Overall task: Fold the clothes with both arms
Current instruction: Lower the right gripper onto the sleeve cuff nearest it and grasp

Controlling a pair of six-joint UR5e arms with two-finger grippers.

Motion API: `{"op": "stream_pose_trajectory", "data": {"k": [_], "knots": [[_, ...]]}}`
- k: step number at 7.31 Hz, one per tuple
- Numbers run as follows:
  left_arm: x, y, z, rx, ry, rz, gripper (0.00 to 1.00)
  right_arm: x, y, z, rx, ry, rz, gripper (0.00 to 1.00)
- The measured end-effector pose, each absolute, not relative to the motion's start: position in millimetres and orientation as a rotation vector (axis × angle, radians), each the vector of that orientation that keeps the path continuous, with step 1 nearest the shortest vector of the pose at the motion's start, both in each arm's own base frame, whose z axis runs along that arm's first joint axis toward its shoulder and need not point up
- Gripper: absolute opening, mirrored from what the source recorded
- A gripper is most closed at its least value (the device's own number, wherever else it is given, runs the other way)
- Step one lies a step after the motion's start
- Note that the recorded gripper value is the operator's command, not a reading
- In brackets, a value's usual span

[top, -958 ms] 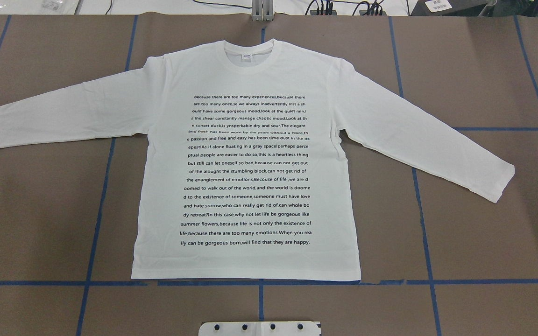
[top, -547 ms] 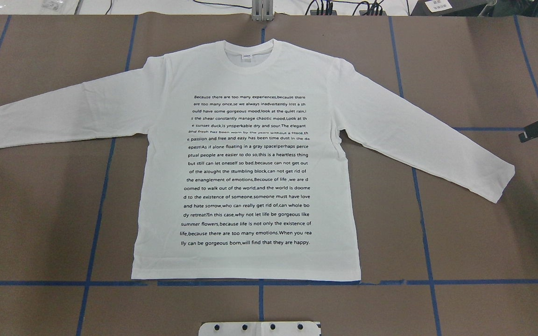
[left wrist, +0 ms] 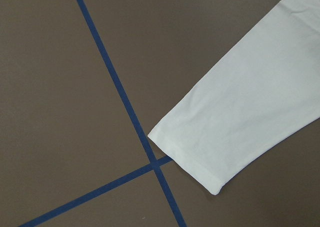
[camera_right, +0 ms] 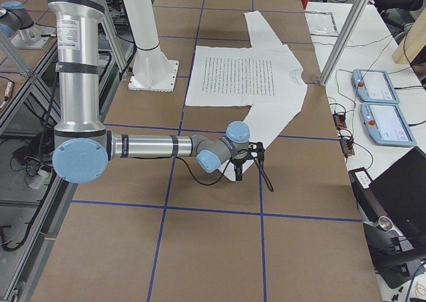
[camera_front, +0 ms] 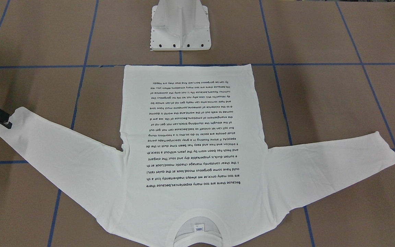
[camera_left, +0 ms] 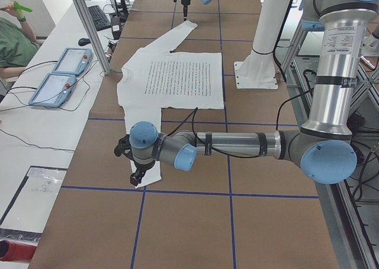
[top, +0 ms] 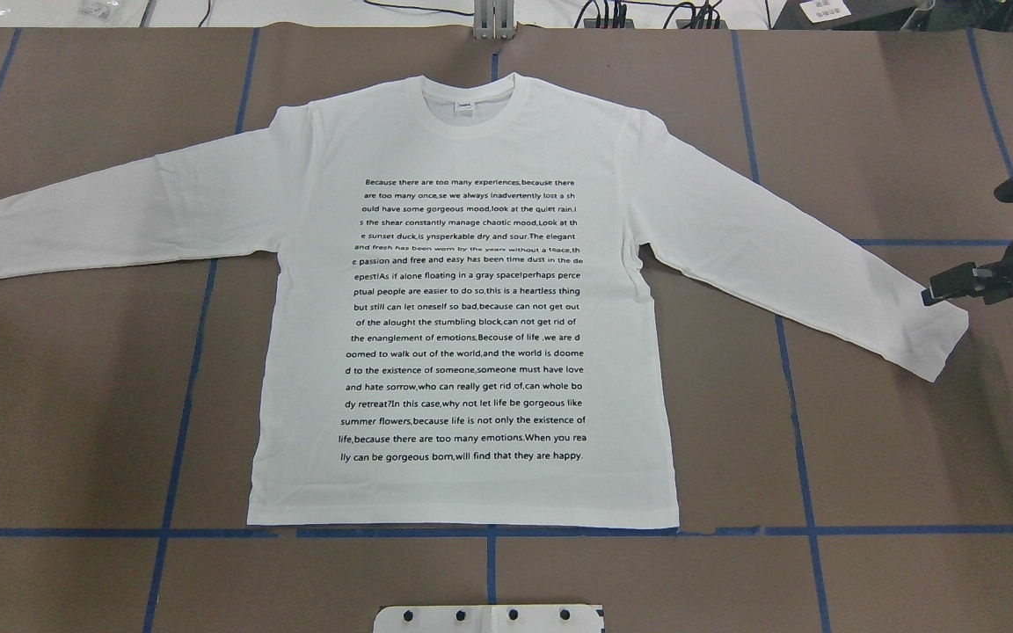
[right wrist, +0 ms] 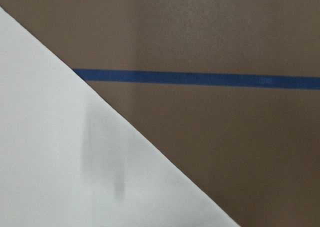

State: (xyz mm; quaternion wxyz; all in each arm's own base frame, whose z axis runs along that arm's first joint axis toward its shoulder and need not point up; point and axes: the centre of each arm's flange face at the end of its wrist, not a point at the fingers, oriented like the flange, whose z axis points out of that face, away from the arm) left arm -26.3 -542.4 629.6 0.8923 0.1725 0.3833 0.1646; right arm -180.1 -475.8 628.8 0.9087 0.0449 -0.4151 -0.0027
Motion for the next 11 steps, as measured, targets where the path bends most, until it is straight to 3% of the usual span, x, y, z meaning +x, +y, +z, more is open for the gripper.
{"op": "stream_pose_trajectory", "data": {"k": [3,6,7,9,10,11], "knots": [[-26,-541,629,0.361,0.799,0.343,1.0,-185,-461,646,0.053,-0.829,0.007,0.99],[-27,-541,628,0.363,0.802,0.343,1.0,-188,-459,652,0.044,-0.795,0.013,0.76],[-27,-541,628,0.363,0.802,0.342,1.0,-191,-460,651,0.04,-0.791,0.012,0.66],[-27,-541,628,0.363,0.802,0.342,1.0,-195,-462,650,0.03,-0.785,0.009,0.31],[-28,-541,627,0.363,0.802,0.339,1.0,-198,-461,649,0.027,-0.785,0.004,0.23],[-28,-542,626,0.364,0.802,0.337,1.0,-202,-459,649,0.024,-0.785,-0.004,0.08]]}}
